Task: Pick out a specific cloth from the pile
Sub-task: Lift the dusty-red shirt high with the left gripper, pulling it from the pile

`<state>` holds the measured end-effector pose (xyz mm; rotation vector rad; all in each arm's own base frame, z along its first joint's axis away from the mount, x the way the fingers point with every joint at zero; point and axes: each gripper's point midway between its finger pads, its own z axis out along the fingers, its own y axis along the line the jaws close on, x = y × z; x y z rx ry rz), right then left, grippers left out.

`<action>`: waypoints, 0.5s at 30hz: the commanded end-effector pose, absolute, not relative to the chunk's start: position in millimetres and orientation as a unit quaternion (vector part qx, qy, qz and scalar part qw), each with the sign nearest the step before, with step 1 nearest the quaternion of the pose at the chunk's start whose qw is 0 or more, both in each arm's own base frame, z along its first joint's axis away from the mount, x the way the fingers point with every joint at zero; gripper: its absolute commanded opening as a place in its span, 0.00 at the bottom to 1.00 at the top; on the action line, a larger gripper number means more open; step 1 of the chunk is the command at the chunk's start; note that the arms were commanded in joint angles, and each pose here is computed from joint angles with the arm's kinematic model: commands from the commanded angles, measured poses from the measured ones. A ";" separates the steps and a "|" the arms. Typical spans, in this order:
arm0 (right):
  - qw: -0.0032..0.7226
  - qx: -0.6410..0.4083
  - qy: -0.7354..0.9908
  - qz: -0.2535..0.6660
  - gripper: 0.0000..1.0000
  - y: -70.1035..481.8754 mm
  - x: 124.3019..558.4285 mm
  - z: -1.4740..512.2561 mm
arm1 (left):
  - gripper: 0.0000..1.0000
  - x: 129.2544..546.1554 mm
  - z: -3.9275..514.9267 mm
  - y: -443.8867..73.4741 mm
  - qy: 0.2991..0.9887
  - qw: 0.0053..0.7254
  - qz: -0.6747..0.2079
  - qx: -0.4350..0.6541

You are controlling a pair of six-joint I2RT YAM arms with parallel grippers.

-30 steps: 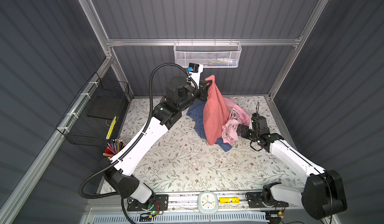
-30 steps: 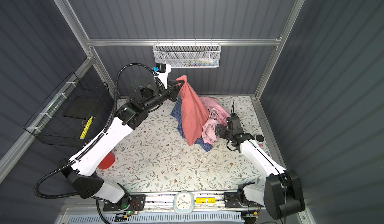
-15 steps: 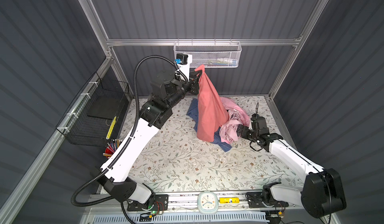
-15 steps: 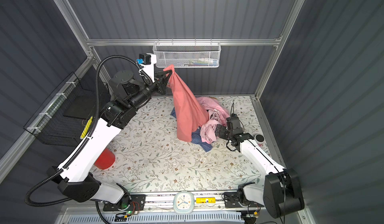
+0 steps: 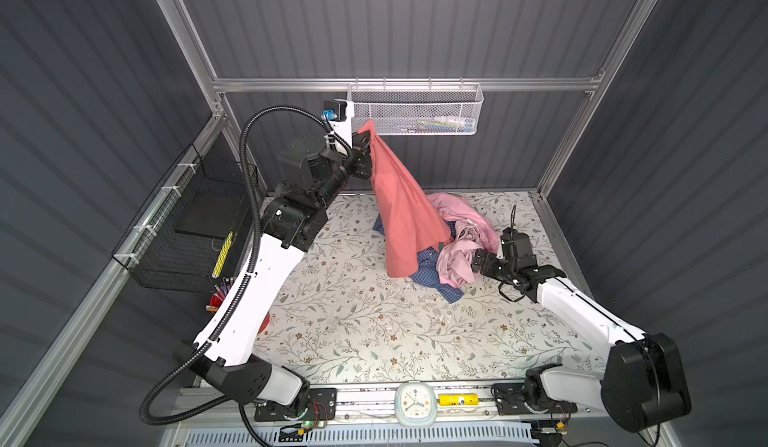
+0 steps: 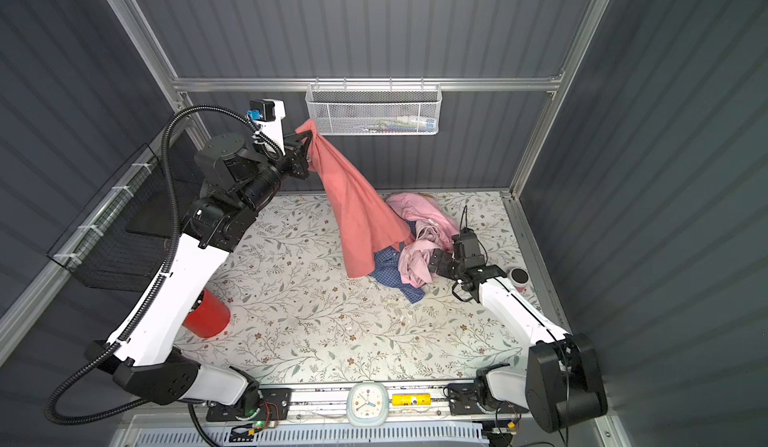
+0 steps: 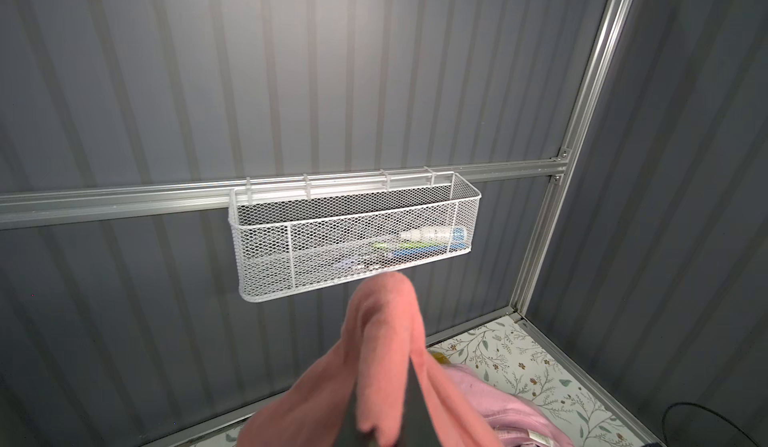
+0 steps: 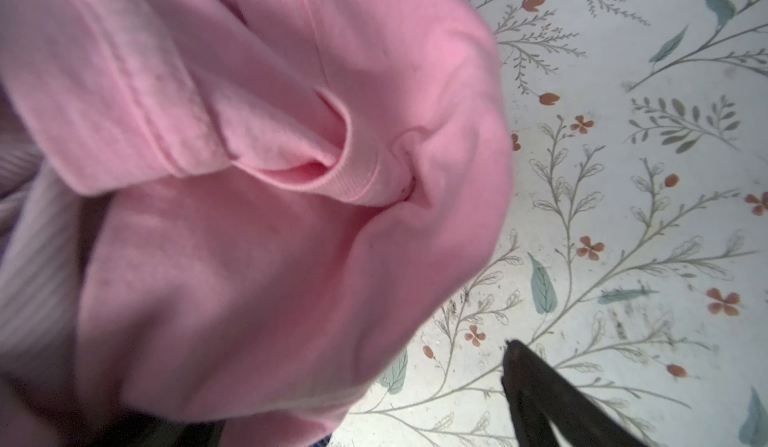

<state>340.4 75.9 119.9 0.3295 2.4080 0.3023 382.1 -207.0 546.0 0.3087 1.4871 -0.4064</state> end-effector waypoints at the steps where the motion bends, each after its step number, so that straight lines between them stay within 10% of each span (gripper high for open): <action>1: 0.337 0.135 0.925 0.114 0.99 73.8 340.1 116.9 | 0.00 352.1 608.1 -173.1 0.607 0.771 -0.161 0.108; 15: 0.331 0.133 0.927 0.113 0.99 75.2 342.2 113.9 | 0.00 348.5 622.6 -146.9 0.595 0.794 -0.088 0.090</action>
